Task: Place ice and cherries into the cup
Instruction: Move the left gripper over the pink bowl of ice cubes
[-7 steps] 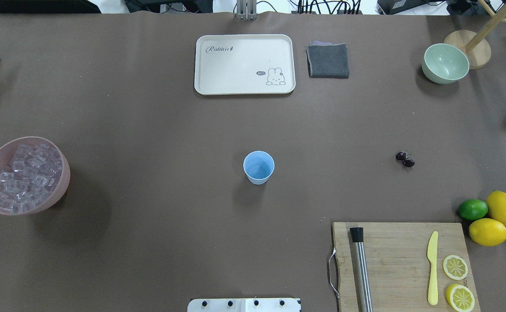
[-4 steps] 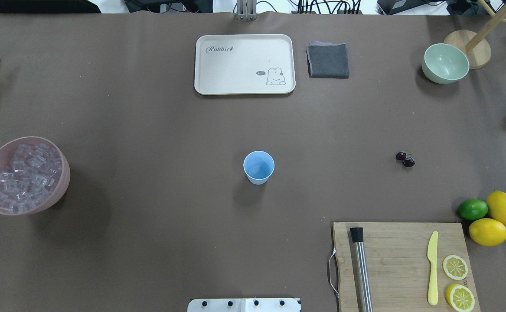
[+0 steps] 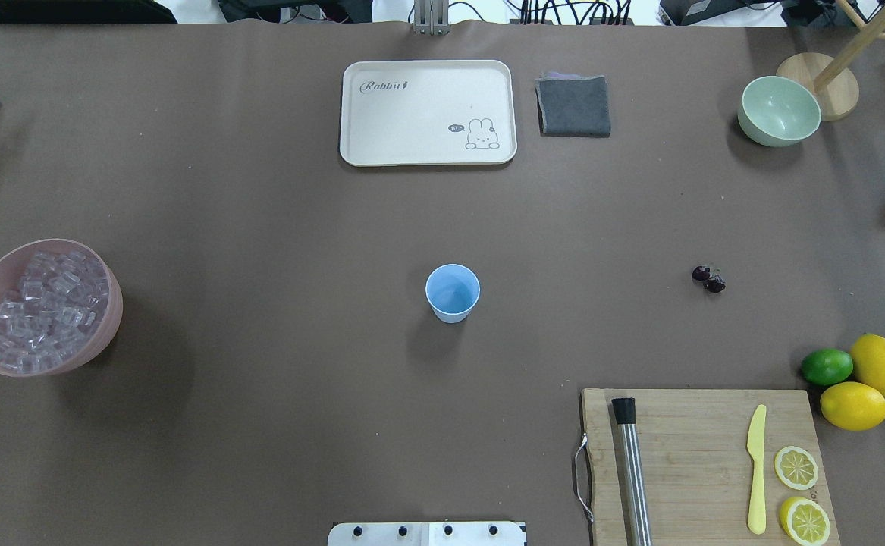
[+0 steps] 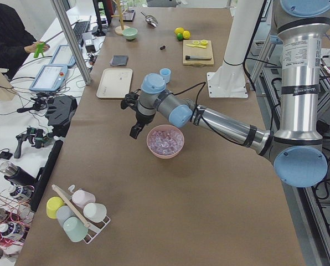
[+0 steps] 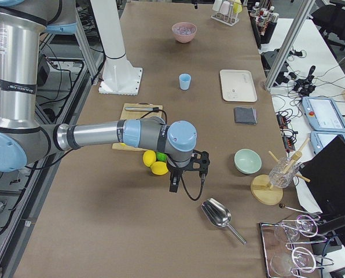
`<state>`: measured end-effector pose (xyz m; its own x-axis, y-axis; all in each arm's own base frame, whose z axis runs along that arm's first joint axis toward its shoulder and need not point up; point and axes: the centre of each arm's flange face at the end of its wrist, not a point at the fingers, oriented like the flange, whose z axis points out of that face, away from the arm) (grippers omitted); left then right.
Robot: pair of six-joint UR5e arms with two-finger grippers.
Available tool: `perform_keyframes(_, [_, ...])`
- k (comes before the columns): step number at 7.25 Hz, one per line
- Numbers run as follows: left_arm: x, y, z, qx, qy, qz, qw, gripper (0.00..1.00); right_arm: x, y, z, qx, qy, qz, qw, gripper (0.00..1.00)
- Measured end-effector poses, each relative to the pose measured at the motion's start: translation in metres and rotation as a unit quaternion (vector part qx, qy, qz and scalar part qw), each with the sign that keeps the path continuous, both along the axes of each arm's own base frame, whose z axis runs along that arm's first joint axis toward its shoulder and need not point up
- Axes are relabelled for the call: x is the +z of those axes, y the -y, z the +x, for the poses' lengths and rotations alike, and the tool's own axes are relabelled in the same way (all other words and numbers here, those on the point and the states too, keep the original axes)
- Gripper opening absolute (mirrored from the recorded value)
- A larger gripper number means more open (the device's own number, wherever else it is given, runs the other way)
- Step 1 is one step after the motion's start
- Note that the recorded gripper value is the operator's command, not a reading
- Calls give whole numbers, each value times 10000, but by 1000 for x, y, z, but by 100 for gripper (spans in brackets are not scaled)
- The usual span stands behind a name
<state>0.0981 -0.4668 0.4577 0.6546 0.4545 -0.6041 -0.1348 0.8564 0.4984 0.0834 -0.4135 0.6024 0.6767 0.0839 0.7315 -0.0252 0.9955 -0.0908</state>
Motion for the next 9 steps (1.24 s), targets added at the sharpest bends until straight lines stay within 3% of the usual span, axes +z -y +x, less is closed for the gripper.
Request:
perform_keyframes(2, [1,-13,49,251,-35,-235,9994,98,0,0,0,4,9,2,10000,100])
perform_keyframes(4, [4,-22,85,390,209,-163,9989,98,1,0,0,1,16,-3,10000,100])
perform_keyframes(9, [26,-29,121,578,421,-347,9968,98,3,0,0,-14,3,-6,10000,100])
